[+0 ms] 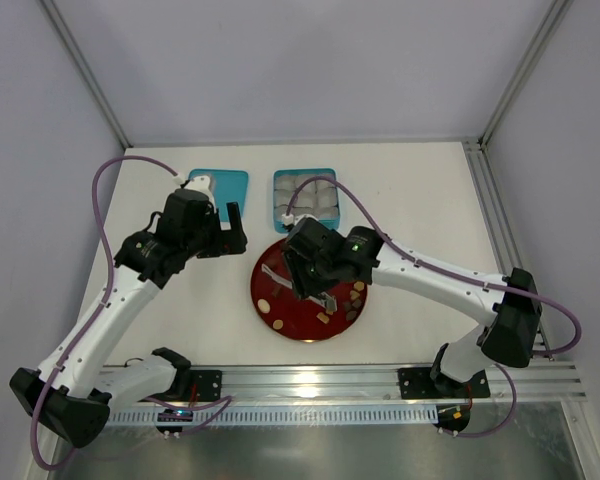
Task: Pack the chocolate
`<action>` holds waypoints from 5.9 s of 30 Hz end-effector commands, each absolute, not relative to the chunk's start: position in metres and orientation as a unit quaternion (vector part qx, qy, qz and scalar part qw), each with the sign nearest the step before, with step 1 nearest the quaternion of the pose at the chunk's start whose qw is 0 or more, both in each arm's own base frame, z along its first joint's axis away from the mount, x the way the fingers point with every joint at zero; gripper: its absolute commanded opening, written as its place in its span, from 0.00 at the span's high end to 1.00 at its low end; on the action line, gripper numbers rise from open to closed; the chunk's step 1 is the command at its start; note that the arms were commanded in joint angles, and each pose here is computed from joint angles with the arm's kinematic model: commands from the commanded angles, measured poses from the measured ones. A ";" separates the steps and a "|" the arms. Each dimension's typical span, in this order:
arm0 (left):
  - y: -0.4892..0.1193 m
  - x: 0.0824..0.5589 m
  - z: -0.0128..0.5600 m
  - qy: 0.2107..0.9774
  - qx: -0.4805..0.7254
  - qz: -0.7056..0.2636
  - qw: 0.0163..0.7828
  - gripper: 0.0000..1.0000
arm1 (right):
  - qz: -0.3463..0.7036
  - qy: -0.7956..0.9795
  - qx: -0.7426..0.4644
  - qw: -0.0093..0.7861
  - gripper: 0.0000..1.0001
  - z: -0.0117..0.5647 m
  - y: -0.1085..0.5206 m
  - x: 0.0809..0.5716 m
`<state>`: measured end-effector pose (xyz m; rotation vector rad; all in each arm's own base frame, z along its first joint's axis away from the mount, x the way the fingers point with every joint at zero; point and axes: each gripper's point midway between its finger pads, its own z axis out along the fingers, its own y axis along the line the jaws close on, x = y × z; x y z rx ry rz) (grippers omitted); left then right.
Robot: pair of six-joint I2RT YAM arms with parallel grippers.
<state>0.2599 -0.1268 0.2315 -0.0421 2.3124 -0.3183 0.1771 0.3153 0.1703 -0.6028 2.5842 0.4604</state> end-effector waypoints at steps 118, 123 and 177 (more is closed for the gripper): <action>-0.121 0.258 0.246 0.899 -0.028 -0.130 0.418 0.00 | 0.100 0.942 -0.260 0.186 0.74 0.139 0.319 0.174; -0.121 0.258 0.249 0.898 -0.030 -0.132 0.419 0.00 | 0.098 0.942 -0.256 0.192 0.79 0.145 0.315 0.178; -0.122 0.262 0.251 0.901 -0.019 -0.124 0.415 0.00 | 0.149 0.913 -0.124 0.360 0.84 0.248 0.288 0.430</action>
